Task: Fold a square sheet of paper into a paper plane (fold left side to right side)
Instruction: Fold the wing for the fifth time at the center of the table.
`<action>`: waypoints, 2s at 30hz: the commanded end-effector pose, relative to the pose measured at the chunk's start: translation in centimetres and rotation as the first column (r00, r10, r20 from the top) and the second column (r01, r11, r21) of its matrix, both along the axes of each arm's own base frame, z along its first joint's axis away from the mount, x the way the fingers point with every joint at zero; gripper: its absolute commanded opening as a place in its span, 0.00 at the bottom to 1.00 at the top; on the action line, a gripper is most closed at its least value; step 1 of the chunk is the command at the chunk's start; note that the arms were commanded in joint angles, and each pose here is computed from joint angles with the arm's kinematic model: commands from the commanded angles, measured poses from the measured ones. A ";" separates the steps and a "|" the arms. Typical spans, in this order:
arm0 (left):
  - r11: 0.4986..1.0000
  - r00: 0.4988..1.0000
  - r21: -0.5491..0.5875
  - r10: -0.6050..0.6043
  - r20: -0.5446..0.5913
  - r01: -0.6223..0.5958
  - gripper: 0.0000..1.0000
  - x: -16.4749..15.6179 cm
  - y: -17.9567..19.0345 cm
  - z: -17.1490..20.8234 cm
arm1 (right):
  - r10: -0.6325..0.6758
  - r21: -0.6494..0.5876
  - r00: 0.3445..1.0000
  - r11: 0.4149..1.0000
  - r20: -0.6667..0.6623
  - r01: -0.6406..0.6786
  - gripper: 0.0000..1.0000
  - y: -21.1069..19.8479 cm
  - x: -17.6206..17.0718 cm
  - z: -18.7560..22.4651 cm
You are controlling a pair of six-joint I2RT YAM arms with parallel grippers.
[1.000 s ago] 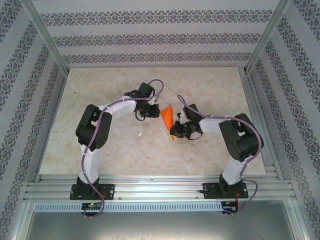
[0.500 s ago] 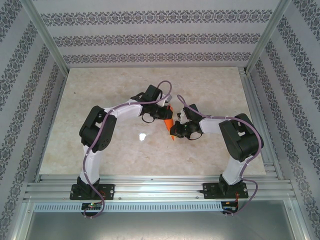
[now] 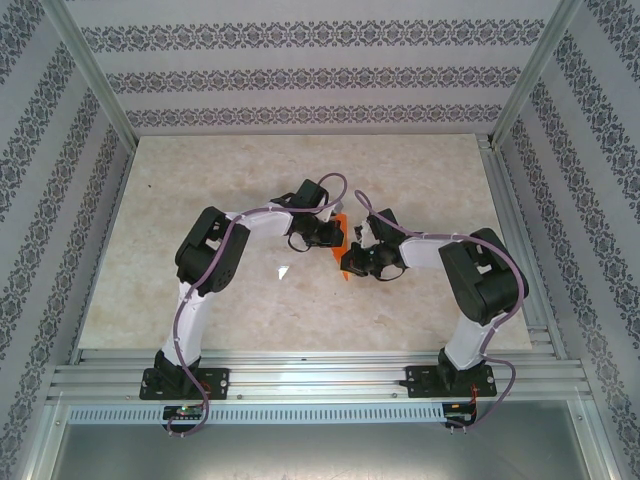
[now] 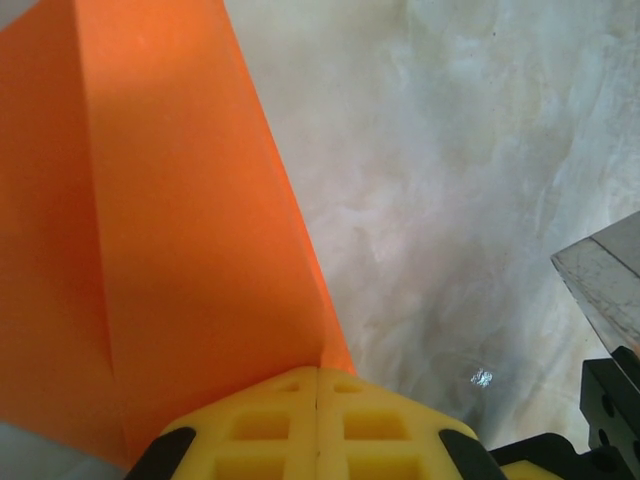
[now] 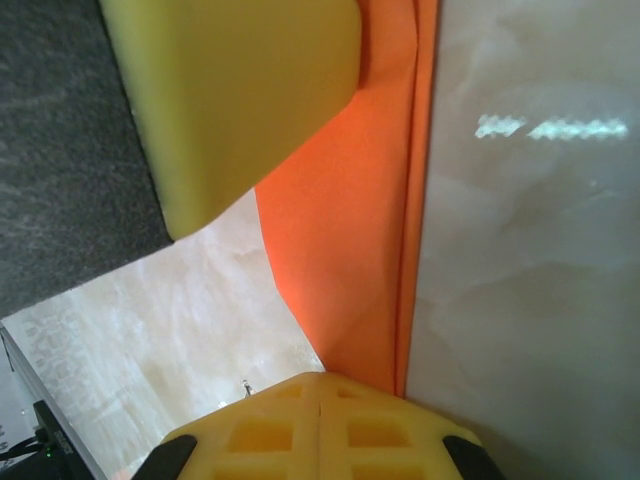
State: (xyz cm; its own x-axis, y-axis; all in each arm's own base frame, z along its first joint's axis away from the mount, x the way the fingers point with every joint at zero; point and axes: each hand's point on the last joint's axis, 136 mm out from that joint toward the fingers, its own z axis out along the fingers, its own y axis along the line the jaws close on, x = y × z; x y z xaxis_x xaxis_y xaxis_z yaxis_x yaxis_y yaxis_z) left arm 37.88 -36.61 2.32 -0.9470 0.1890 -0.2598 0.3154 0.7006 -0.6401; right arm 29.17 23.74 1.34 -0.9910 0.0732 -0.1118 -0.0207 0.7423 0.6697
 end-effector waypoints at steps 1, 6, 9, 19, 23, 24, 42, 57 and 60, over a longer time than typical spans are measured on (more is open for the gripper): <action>0.993 1.000 0.117 0.012 0.000 -0.012 0.01 -0.2 1.5 -3.9 | -0.026 -0.029 0.998 0.999 -0.049 0.024 0.04 -1.5 -1.2 0.4; 0.989 1.000 0.145 0.008 0.001 -0.008 0.00 -0.6 2.1 -4.4 | -0.053 0.034 0.997 0.998 0.060 0.051 0.03 -1.1 2.1 3.3; 0.989 1.000 0.146 0.008 0.001 -0.009 0.00 -0.6 2.2 -4.4 | -0.064 0.061 0.992 0.996 0.109 0.058 0.02 -0.4 3.7 3.4; 0.987 1.000 0.163 0.004 0.004 -0.005 0.00 -0.7 2.4 -4.6 | -0.043 0.005 0.992 0.999 0.120 0.042 0.00 0.1 5.1 0.2; 0.985 1.000 0.171 0.007 0.004 -0.007 0.00 -0.6 2.6 -4.7 | 0.001 -0.052 0.998 0.999 0.064 0.003 0.00 -0.6 2.6 -1.7; 0.985 1.000 0.174 0.005 0.005 -0.006 0.00 -0.6 2.6 -4.7 | 0.017 -0.062 0.999 0.998 0.049 -0.014 0.00 -0.7 1.8 -2.0; 0.981 1.000 0.196 0.005 0.011 -0.007 0.00 -0.3 2.9 -4.7 | 0.099 -0.056 0.991 0.993 -0.090 -0.104 0.02 -2.0 -8.8 -1.6; 0.985 1.000 0.171 -0.002 0.019 -0.002 0.00 -0.3 2.4 -3.9 | 0.027 0.057 0.992 0.998 0.120 -0.034 0.02 1.1 0.2 3.0; 0.987 1.000 0.163 -0.003 0.020 0.000 0.00 -0.2 2.3 -3.8 | 0.044 0.030 0.994 0.998 0.100 -0.048 0.02 1.6 0.1 1.4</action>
